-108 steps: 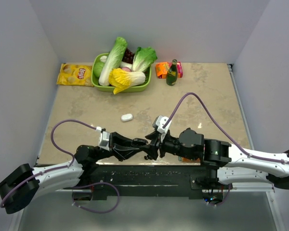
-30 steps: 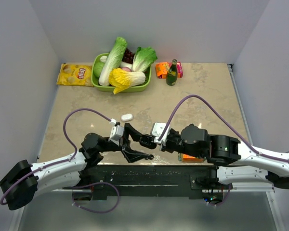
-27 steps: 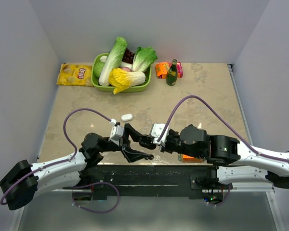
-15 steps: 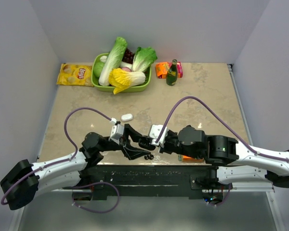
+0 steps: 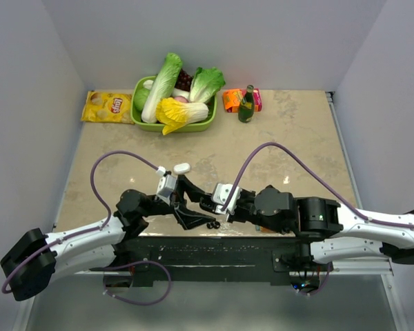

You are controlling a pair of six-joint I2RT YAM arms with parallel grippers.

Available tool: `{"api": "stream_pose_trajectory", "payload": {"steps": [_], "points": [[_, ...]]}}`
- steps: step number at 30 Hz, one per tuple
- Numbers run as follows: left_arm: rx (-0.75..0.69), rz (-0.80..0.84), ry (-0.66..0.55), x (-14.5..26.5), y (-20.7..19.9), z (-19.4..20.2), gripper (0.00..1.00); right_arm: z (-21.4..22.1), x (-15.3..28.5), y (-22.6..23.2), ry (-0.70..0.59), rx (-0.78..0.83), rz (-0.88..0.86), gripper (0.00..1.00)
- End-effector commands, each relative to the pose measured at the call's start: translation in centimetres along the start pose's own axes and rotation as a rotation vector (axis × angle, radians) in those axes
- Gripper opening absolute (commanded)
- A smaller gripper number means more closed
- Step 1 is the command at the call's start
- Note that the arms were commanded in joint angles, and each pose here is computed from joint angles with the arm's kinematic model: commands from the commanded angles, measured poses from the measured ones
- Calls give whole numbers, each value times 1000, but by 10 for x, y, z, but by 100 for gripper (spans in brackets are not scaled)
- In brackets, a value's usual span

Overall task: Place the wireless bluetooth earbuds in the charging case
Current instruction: Adjust the charging case.

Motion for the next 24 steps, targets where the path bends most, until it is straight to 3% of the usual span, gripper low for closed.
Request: {"api": "stream_pose_trajectory", "payload": {"steps": [1, 7, 18, 24], "points": [[-26, 11, -75, -9, 1, -22, 67, -7, -1, -3, -27, 17, 58, 0], [-18, 0, -87, -9, 4, -22, 57, -5, -3, -1, -18, 23, 62, 0], [-27, -14, -103, -7, 5, -22, 29, -3, -3, 1, -17, 20, 54, 0], [-18, -30, -104, -5, 7, -20, 50, -3, -3, 1, -16, 20, 54, 0]]}}
Point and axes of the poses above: each gripper's point midway between its finger pads, its own x axis back along the fingers, its own y axis along the line the jaws close on, z = x × y, the point moved 7 cm from there along x, back along the fingers, and after that the axes turned 5 degrees about -x, right-handed, at the moved point
